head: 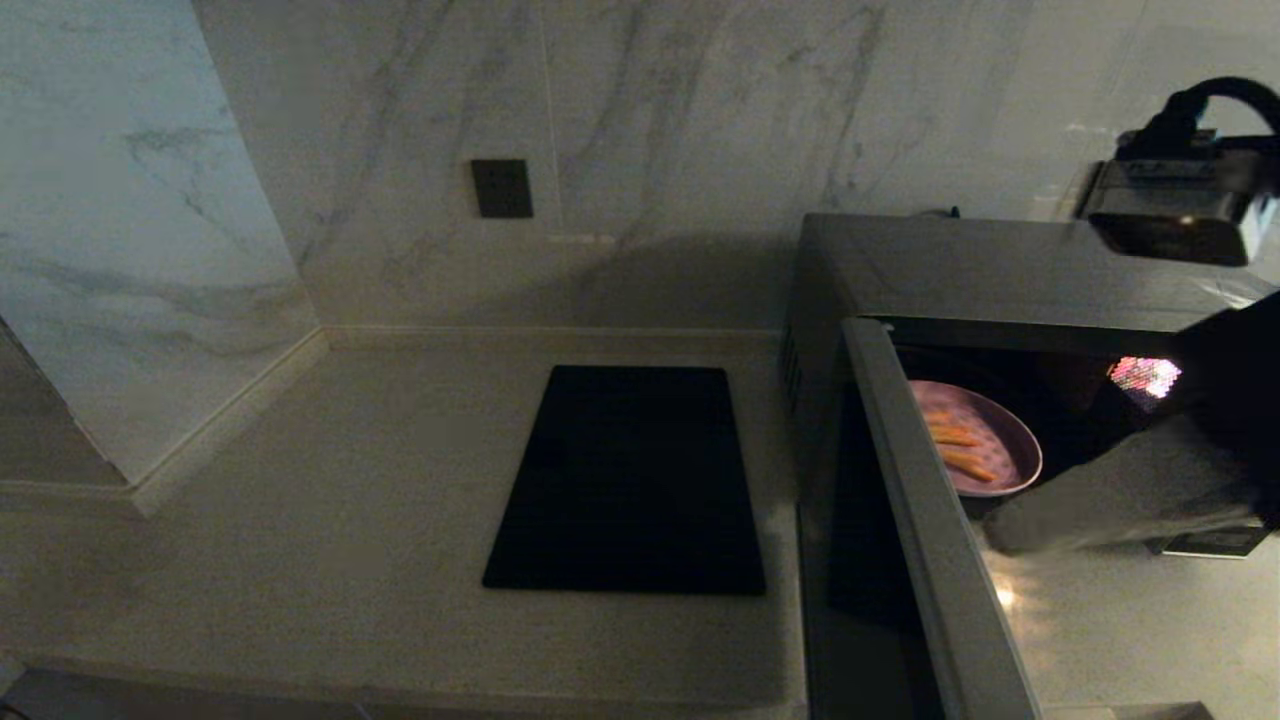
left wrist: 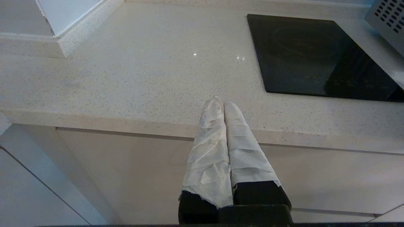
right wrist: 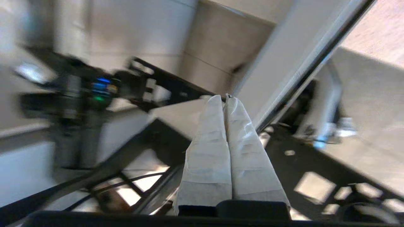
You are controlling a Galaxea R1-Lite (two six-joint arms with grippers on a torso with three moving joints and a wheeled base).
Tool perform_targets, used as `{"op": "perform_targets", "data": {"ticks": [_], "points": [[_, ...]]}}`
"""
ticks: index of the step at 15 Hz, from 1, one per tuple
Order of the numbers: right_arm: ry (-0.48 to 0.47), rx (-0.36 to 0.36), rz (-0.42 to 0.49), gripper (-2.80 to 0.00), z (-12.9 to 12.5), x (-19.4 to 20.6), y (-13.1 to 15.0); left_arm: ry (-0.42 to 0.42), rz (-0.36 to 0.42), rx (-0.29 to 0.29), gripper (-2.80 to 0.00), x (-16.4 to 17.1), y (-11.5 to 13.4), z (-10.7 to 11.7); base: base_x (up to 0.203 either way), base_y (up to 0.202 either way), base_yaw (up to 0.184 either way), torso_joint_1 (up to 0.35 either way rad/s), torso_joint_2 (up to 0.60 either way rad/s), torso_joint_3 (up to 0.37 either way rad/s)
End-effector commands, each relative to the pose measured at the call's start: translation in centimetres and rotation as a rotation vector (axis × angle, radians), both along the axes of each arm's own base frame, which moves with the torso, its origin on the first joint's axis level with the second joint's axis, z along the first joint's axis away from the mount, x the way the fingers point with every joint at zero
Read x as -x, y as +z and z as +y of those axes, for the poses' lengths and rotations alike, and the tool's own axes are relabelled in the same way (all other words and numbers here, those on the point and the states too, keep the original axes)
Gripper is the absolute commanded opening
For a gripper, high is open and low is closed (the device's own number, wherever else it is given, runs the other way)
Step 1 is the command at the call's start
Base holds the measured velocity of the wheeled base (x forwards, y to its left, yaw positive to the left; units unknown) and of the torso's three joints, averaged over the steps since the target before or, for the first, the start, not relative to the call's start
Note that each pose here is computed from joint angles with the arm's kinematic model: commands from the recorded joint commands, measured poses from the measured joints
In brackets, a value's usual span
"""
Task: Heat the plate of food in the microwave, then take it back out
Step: Close the microwave oven
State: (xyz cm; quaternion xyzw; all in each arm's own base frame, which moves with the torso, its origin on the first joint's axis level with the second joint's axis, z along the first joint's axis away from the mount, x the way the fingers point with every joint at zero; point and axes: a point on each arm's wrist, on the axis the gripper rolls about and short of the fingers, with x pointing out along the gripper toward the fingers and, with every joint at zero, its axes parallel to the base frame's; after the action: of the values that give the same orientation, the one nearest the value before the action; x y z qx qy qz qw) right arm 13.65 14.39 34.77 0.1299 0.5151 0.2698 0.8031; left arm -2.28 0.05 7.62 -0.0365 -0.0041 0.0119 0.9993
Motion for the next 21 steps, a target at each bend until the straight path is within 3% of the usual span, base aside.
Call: {"op": "perform_targets", "data": {"ticks": [1, 4, 9, 12, 15, 21], "points": [[0.054, 0.081, 0.029, -2.80, 2.9, -0.7, -1.6, 0.001, 0.001, 0.001, -2.80, 0.0, 0.0, 0.0, 0.000, 0.000, 0.000, 0.000, 0.00, 0.000], [0.082, 0.090, 0.029, -2.80, 4.5, -1.1, -1.9, 0.001, 0.001, 0.001, -2.80, 0.0, 0.0, 0.0, 0.000, 0.000, 0.000, 0.000, 0.00, 0.000], [0.070, 0.110, 0.037, -2.80, 4.6, -1.1, -2.2, 0.001, 0.001, 0.001, -2.80, 0.0, 0.0, 0.0, 0.000, 0.000, 0.000, 0.000, 0.00, 0.000], [0.013, 0.178, 0.027, -2.80, 4.6, -1.4, -3.1, 0.001, 0.001, 0.001, -2.80, 0.0, 0.0, 0.0, 0.000, 0.000, 0.000, 0.000, 0.00, 0.000], [-0.035, 0.181, 0.041, -2.80, 4.5, -1.3, -3.3, 0.001, 0.001, 0.001, -2.80, 0.0, 0.0, 0.0, 0.000, 0.000, 0.000, 0.000, 0.00, 0.000], [-0.193, 0.212, -0.047, -2.80, 3.4, -1.0, -2.6, 0.001, 0.001, 0.001, -2.80, 0.0, 0.0, 0.0, 0.000, 0.000, 0.000, 0.000, 0.00, 0.000]]}}
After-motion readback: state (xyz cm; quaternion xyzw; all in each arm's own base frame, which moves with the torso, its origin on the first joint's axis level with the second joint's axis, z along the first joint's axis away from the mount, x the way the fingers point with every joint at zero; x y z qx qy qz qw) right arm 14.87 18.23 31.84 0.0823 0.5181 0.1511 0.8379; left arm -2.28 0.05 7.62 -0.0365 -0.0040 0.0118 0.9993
